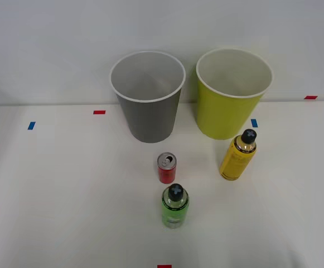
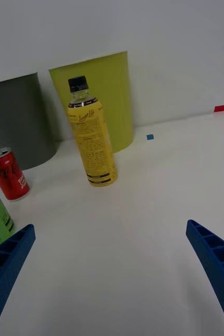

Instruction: Put cans in the gray bin, plastic bottles in the light green bin

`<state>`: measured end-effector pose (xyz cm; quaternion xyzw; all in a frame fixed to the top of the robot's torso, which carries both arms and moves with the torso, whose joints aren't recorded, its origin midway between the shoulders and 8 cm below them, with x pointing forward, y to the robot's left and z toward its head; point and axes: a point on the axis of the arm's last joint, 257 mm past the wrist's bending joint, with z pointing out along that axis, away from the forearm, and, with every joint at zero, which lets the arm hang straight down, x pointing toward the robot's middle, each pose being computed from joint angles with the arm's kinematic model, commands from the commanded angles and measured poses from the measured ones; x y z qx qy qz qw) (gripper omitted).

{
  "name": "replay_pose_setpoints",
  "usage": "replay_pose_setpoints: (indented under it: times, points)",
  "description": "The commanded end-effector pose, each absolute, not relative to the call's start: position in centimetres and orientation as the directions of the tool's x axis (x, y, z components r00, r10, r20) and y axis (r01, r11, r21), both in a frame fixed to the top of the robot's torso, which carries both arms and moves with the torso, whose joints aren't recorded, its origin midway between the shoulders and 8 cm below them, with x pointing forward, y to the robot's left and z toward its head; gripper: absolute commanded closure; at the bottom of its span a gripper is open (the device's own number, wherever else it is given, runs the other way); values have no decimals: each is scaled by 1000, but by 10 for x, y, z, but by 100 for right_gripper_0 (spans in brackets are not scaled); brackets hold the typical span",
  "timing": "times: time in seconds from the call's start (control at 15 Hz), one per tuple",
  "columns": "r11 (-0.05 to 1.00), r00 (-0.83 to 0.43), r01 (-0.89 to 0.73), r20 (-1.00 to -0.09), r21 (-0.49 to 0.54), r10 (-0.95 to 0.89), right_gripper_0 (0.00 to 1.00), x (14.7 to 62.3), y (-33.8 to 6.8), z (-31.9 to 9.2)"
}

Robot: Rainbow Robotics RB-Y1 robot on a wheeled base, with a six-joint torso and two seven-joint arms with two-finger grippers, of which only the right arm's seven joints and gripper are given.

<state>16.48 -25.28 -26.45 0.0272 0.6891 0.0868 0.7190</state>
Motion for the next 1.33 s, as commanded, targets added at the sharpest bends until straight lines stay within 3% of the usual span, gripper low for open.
replay_pose_setpoints:
  times: [0.07, 1.33]
  points:
    - [992, 47, -55, -992, 116, 119, 0, 163, -250, -270]
    - [992, 29, -83, -995, 95, 97, 0, 159, -228, -274]
